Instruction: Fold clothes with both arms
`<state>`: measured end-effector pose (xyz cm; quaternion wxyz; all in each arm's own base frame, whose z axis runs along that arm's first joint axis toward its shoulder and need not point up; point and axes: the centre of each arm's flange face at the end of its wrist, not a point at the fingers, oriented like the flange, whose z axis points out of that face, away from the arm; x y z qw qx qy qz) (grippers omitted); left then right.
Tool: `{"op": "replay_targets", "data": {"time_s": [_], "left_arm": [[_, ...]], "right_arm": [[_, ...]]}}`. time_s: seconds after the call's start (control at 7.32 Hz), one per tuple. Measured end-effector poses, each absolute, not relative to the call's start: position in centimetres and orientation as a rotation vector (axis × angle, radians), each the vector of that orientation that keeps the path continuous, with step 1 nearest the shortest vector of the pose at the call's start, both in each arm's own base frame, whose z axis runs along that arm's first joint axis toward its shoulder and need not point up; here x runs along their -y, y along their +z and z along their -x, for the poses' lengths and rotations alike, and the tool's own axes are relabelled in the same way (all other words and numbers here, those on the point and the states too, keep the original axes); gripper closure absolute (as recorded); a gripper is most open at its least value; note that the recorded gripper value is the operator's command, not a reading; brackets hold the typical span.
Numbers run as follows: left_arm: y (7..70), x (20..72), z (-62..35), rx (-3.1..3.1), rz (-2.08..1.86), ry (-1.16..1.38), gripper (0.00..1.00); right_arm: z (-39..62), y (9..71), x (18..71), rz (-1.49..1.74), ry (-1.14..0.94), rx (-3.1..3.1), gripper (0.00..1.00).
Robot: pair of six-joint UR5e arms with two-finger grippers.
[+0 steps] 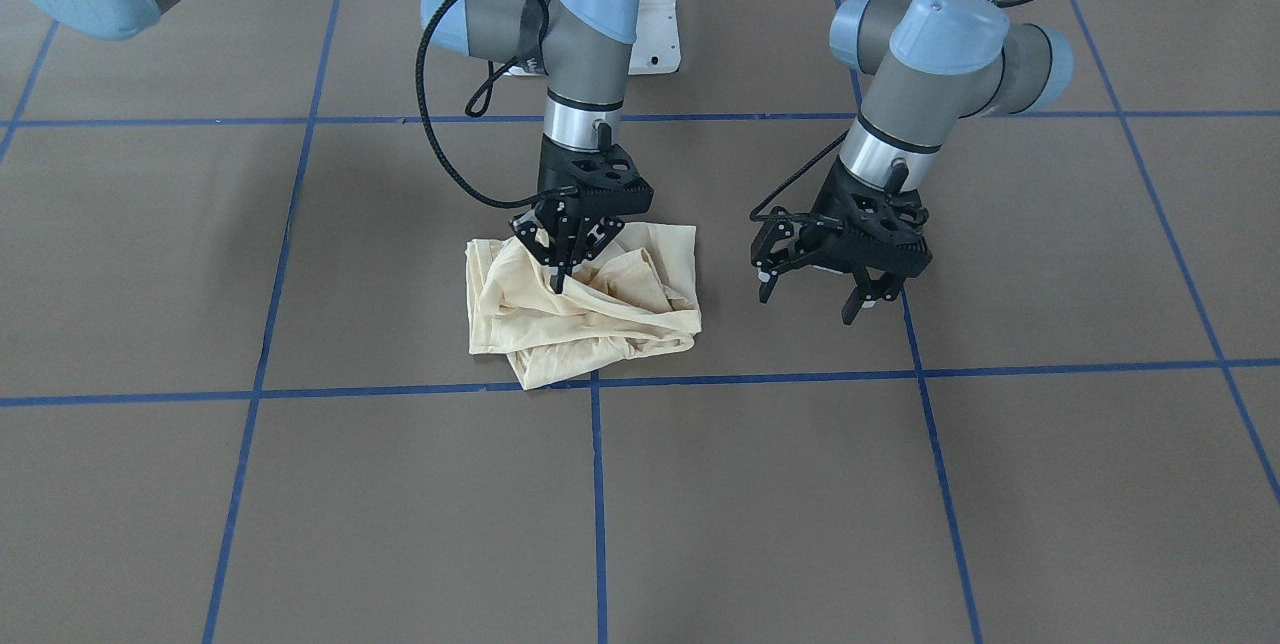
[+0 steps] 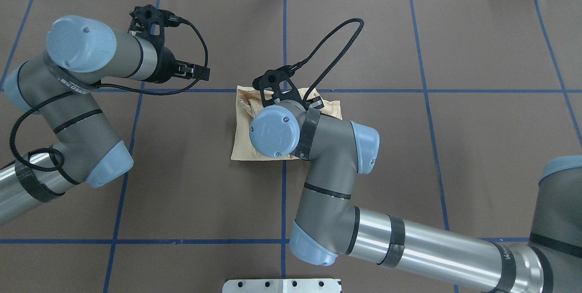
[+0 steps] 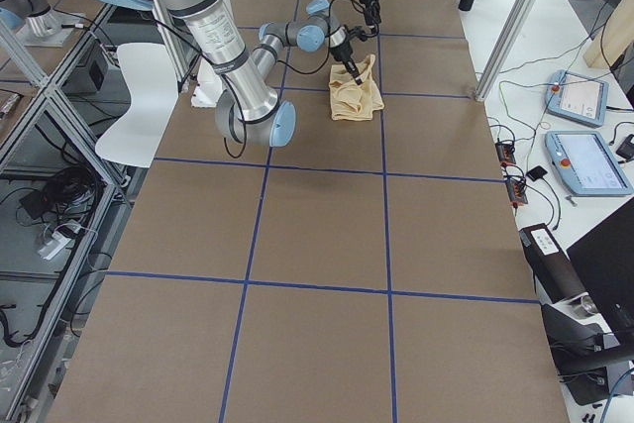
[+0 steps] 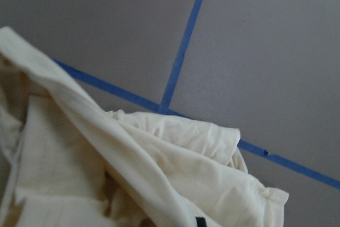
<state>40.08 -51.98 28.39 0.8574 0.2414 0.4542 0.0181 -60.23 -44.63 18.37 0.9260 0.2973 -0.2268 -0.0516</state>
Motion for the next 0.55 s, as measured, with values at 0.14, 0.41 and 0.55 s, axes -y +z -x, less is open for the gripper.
{"op": "replay_targets", "data": {"time_s": [0.14, 0.41, 0.55], "left_arm": [[28.4, 52.1, -40.0, -0.954, -0.507, 0.036, 0.00], [28.4, 52.1, -39.9, -0.954, -0.505, 0.028, 0.00], [28.6, 52.1, -39.8, -0.954, -0.498, 0.018, 0.00]], "right_arm": [[59.9, 19.1, 47.7, -0.615, -0.082, 0.459, 1.00], [61.3, 20.1, 54.1, -0.645, -0.031, 0.481, 0.00], [61.4, 19.9, 55.9, -0.649, -0.017, 0.505, 0.00]]}}
